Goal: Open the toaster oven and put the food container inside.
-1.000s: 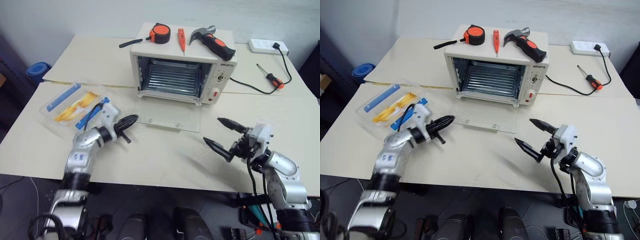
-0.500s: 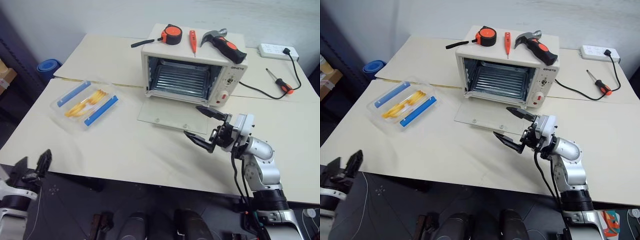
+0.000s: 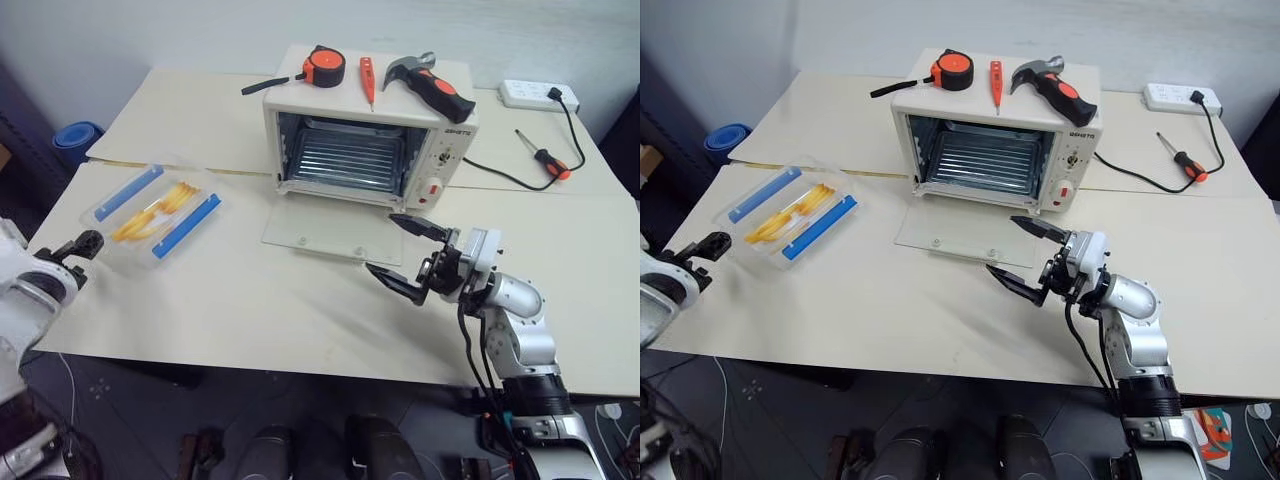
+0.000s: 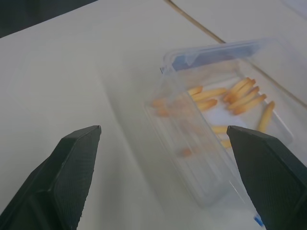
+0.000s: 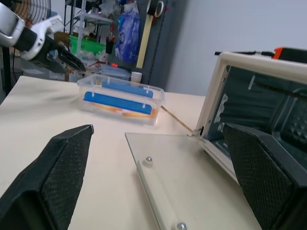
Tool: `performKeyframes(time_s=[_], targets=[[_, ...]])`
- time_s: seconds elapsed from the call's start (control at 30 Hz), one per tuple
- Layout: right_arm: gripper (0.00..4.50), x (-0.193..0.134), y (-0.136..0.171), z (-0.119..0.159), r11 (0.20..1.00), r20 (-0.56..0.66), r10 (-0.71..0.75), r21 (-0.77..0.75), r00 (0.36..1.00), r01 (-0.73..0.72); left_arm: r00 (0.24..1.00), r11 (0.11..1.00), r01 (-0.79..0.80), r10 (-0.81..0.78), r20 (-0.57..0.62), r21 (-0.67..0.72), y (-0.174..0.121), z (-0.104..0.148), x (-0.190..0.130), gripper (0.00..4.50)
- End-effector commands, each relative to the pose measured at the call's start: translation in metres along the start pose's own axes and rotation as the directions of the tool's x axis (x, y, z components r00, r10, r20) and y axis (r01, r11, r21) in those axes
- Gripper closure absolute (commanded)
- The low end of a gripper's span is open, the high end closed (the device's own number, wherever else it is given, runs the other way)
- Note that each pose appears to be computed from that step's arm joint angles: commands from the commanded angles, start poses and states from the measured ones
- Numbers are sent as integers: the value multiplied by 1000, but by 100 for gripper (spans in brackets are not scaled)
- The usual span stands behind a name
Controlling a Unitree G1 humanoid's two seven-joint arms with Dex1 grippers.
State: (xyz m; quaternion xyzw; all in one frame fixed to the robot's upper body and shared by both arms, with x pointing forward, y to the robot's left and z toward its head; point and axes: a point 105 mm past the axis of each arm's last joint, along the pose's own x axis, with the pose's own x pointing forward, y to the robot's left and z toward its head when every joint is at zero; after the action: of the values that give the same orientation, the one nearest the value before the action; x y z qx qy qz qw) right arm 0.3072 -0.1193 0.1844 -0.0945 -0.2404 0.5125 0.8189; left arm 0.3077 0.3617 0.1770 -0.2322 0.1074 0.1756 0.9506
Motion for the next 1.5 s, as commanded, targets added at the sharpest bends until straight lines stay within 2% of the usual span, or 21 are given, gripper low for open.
performKeyframes(time_s=[0.03,0.13,0.33,0.5,0.63,0.77,0.83,0.93,1.1,1.23,1.37,1.5], targets=[[0,5,-2,8,999,33,-3,-40,999,4,1000,1000,13,-13,-8,-6,-6,10,18,3],[0,7,1,8,999,36,-4,-39,999,5,998,999,41,-42,-49,-19,-14,8,29,3],[0,9,5,8,999,45,-10,-32,999,12,995,1000,-2,0,-97,-16,-3,2,38,177],[0,8,4,8,999,37,-17,-38,999,19,998,1000,12,-10,-54,25,-1,24,34,331],[0,0,3,8,998,12,-30,-48,999,31,997,979,73,-63,-54,190,-5,40,22,436],[0,-8,6,5,998,-14,-42,-44,999,42,962,920,259,-218,-167,295,-40,37,10,446],[0,-13,8,3,998,-31,-58,-35,998,56,927,877,365,-310,-211,313,-73,35,8,446],[0,-24,9,0,996,-65,-91,-25,994,89,837,763,542,-454,-305,352,-135,15,7,446],[0,-35,15,-1,993,-104,-121,-9,987,121,724,651,686,-568,-392,325,-210,-19,8,446],[0,-41,22,1,987,-120,-159,-4,980,160,696,616,715,-579,-425,332,-243,-42,19,446],[0,-43,27,3,980,-126,-196,-5,972,197,717,635,694,-572,-399,338,-257,-51,35,446],[0,-43,31,5,977,-122,-213,-8,969,213,705,626,707,-591,-393,328,-267,-58,40,446]])
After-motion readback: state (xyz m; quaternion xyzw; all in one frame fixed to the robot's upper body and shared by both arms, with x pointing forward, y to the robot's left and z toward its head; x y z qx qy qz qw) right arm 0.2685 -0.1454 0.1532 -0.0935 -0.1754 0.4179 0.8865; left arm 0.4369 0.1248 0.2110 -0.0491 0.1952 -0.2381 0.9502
